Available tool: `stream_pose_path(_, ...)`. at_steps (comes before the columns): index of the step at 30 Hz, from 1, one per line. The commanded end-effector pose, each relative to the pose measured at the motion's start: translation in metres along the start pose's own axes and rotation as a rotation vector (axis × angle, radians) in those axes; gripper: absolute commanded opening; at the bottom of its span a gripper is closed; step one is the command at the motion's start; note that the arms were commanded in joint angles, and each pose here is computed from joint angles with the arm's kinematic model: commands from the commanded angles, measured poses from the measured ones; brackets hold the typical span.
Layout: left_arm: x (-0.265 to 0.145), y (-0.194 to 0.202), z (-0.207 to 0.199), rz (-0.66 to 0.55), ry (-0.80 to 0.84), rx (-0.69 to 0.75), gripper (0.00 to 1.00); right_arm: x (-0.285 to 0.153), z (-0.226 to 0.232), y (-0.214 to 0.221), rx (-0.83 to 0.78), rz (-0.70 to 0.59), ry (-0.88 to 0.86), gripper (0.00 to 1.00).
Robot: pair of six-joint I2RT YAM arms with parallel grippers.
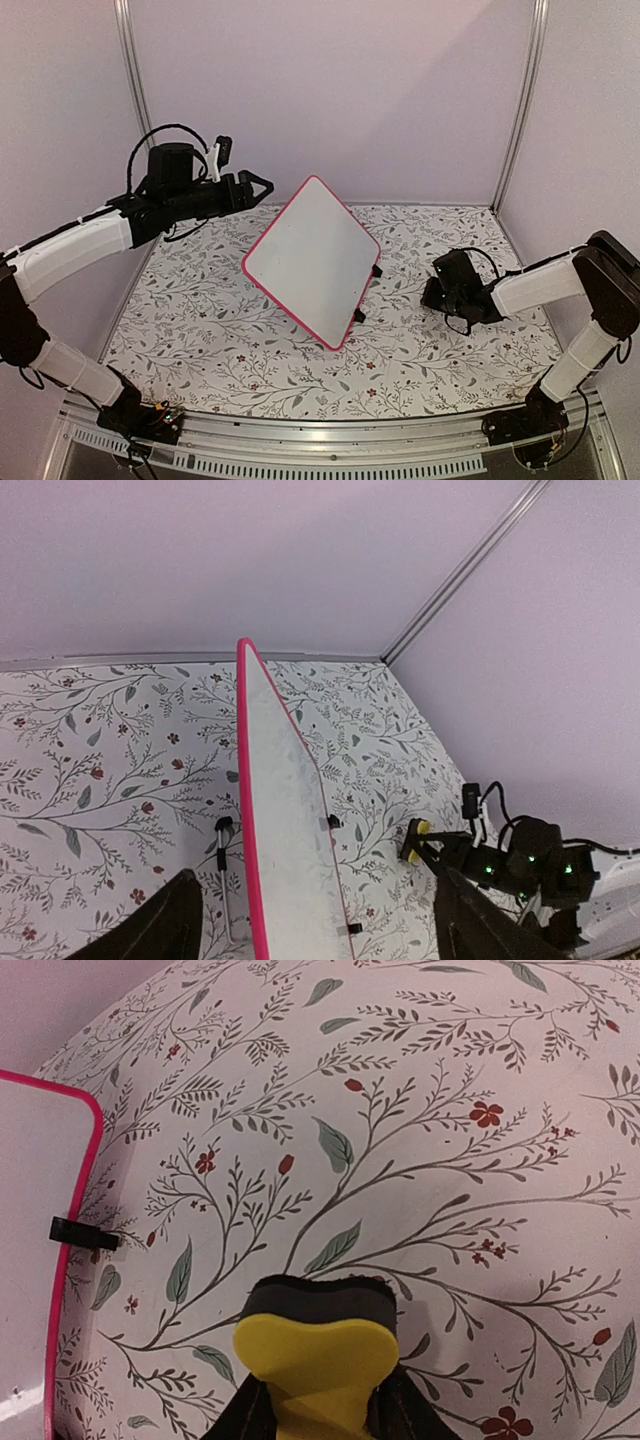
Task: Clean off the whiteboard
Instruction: Place the whiteboard eraser at the center of the board, then move the whiteboard to the center of the board.
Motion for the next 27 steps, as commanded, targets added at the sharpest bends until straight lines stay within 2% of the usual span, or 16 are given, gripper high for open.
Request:
stream_pose_path(1,-0.011,0.006,0.005,-0.024,-0.021,0.009,0.79,0.016,0.001,0.002,0.031,0.07,-0.026,0.38)
stream_pose_path(6,-0.021,0.014,0.009,-0.045,-0.03,0.051,0.79,0.027,-0.004,0.014,0.039,0.137,-0.02,0.59)
stream_pose_path(12,-0.027,0.017,0.011,-0.083,-0.009,0.066,0.79,0.031,-0.004,0.019,0.021,0.173,-0.014,0.74)
stream_pose_path(15,-0.028,0.019,0.015,-0.091,-0.012,0.067,0.79,0.025,0.002,0.008,0.001,0.145,-0.036,0.82)
stream_pose_path(18,-0.028,0.022,0.021,-0.094,-0.024,0.058,0.79,0.01,0.012,-0.017,-0.043,0.058,-0.057,0.9)
stream_pose_path(22,-0.026,0.024,0.027,-0.092,-0.034,0.043,0.79,-0.007,0.036,-0.054,-0.204,-0.015,-0.12,0.92)
stream_pose_path(27,-0.03,0.022,0.035,-0.122,-0.044,0.018,0.83,0.003,0.064,-0.069,-0.48,0.055,-0.196,0.93)
Point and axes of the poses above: each gripper's point midway between its finger pads, its own x axis out along the fingers, its own z axis along the line the jaws close on, y = z × x, the point moved 10 cm from there along -x, back along the fingers, and after that the axes turned 3 degrees about -x, right-handed, at the moved point
